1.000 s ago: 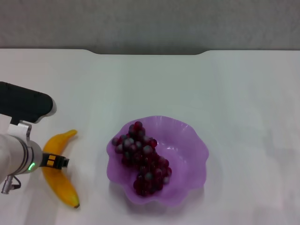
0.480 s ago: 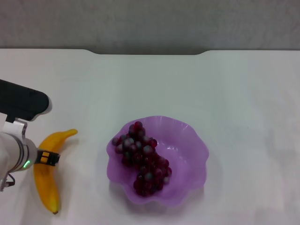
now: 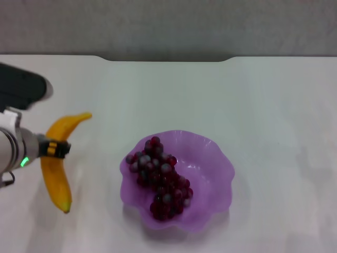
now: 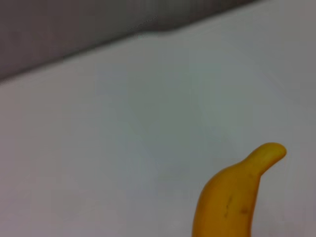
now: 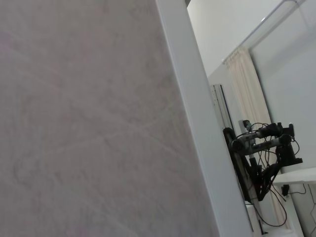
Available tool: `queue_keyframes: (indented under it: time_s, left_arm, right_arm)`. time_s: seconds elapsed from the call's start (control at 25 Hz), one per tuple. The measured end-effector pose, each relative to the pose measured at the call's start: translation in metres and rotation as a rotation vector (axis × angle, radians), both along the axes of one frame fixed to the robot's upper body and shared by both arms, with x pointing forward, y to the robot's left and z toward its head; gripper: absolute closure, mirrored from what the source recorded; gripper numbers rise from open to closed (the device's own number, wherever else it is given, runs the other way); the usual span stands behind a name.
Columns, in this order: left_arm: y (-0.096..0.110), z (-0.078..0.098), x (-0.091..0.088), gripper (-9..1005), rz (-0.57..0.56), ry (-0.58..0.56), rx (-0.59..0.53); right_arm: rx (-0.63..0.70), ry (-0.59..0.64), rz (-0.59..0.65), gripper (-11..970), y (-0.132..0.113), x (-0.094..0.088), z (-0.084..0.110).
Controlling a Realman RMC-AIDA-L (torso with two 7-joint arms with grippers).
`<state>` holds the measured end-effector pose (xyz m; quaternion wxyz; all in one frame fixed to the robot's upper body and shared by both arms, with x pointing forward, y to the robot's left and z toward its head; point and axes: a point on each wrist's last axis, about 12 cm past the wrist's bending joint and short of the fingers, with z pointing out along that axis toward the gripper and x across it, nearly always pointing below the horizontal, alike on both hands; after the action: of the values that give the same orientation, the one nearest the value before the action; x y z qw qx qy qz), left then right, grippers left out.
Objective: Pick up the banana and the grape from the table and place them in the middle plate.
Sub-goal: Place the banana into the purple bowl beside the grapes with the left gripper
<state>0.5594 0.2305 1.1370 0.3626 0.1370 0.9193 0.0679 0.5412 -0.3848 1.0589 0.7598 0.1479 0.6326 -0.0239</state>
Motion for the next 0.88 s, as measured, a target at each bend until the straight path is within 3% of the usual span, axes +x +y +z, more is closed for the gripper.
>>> queue_keyframes:
  time_s: [0.28, 0.44, 0.64, 0.88]
  left_arm:
    - [-0.013, 0.045, -0.016, 496, -0.098, -0.098, 0.013]
    - [-0.021, 0.06, -0.022, 496, -0.135, -0.124, 0.019]
    - [-0.037, 0.065, -0.031, 495, -0.206, -0.126, 0.029]
    - [-0.067, 0.058, -0.042, 495, -0.343, -0.131, 0.03]
  right_arm:
    - [-0.003, 0.006, 0.001, 81, 0.0, 0.0, -0.001]
    - [-0.001, 0.01, -0.003, 81, -0.001, -0.001, -0.002]
    - [-0.003, 0.013, -0.003, 81, -0.001, -0.001, -0.002]
    - [-0.002, 0.01, -0.001, 81, 0.0, 0.001, -0.002]
